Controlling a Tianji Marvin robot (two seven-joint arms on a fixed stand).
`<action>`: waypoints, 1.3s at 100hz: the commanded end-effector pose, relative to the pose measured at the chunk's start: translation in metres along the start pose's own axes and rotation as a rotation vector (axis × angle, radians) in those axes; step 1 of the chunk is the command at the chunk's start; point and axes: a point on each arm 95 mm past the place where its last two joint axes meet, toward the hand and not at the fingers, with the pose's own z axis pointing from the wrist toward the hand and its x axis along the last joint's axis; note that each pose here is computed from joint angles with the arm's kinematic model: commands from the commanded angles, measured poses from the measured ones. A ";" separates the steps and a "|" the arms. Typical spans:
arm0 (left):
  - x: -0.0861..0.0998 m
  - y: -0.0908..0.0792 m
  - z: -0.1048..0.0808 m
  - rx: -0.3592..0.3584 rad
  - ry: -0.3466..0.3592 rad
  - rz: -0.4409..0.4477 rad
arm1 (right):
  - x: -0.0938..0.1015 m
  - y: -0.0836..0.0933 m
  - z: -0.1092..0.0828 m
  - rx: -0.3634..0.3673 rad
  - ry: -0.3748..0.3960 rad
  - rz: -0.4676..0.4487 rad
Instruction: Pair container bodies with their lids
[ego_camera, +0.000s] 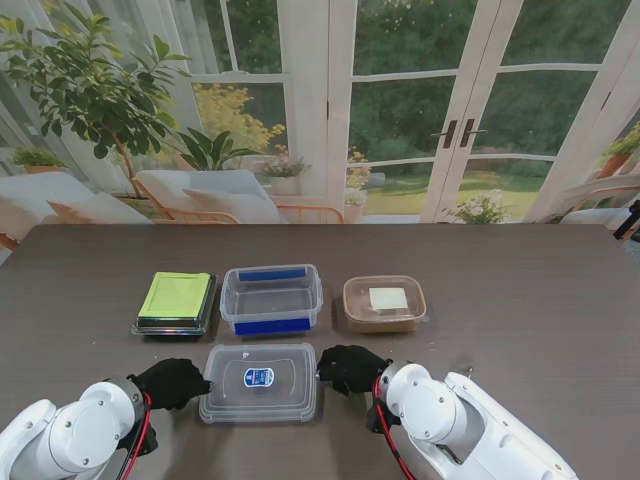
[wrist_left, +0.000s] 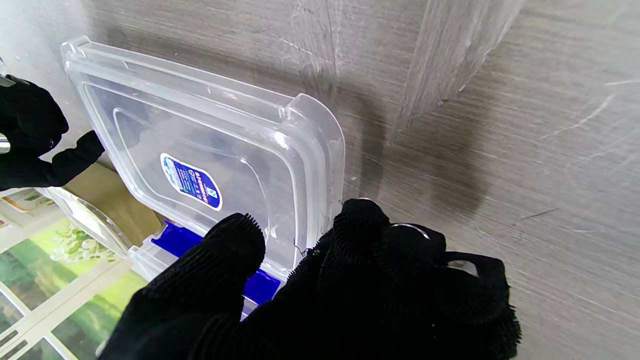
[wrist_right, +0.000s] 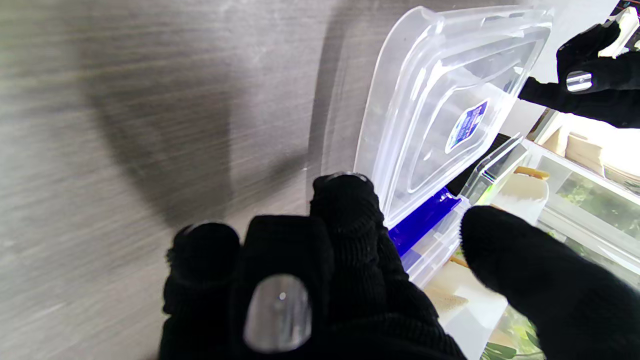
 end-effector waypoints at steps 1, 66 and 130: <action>0.012 0.003 -0.003 -0.019 0.038 0.000 | 0.015 -0.006 -0.001 0.016 0.043 0.010; 0.027 -0.020 -0.008 0.028 0.080 0.029 | 0.034 0.024 -0.003 -0.085 0.063 0.033; 0.041 -0.055 0.020 0.030 0.089 0.009 | 0.043 0.062 0.019 -0.129 0.052 0.061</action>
